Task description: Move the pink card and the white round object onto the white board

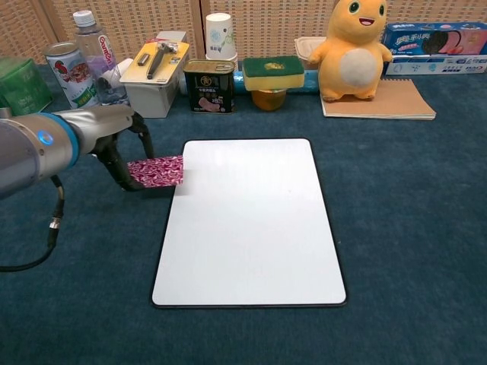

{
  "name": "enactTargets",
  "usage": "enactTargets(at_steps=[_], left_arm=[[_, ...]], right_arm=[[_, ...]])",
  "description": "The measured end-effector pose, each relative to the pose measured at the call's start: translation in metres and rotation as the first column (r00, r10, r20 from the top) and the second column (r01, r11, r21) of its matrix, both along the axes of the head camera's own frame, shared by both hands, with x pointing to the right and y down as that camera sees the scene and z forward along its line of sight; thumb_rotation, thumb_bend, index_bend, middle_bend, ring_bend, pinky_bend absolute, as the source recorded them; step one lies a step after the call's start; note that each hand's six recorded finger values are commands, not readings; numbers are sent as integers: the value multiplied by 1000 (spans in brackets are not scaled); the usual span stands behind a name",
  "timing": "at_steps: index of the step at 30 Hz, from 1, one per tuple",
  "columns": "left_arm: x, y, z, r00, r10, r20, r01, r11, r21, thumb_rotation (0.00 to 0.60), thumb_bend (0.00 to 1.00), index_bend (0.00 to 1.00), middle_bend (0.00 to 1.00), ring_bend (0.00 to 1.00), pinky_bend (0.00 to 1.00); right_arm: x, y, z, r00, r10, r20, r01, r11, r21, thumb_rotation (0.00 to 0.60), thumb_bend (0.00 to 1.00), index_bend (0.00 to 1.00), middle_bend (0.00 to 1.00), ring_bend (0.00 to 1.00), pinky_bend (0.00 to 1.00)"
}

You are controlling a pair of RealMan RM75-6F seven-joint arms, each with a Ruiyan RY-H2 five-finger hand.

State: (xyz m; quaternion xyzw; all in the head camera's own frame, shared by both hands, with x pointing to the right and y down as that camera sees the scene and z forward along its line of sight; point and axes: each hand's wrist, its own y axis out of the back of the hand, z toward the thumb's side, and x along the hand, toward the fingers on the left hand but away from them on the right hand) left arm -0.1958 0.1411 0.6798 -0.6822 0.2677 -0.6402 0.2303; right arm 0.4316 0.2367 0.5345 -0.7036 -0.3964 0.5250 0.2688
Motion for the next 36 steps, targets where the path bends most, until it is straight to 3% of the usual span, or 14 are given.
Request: enactTargets(at_steps=[11, 19, 21, 23, 26, 36], left_arm=[[71, 0, 3, 995, 83, -50, -83, 997, 4, 600, 210, 596, 0, 0, 93], [97, 4, 11, 990, 113, -80, -113, 994, -3, 600, 191, 581, 0, 0, 94], [101, 6, 15, 989, 125, -78, -126, 992, -8, 600, 165, 438, 0, 0, 94], [104, 8, 17, 987, 140, -77, -142, 990, -9, 600, 139, 202, 0, 0, 94], [103, 8, 16, 985, 154, -74, -155, 988, -5, 600, 118, 19, 0, 0, 94], [78, -4, 5, 988, 144, -57, -142, 989, 48, 600, 105, 0, 0, 0, 94]], right_arm=[[4, -2, 0, 1000, 12, 4, -12, 1000, -6, 600, 0, 6, 0, 0, 2], [6, -3, 2, 1000, 17, 4, -16, 1000, -14, 600, 0, 6, 0, 0, 2], [6, -3, 2, 1000, 15, 3, -15, 1000, -15, 600, 0, 6, 0, 0, 2], [6, -3, 2, 1000, 14, 2, -14, 1000, -15, 600, 0, 8, 0, 0, 2], [7, -4, 2, 1000, 15, 3, -15, 1000, -15, 600, 0, 11, 0, 0, 2], [7, -3, 1, 1000, 16, 3, -16, 1000, -14, 600, 0, 11, 0, 0, 2]])
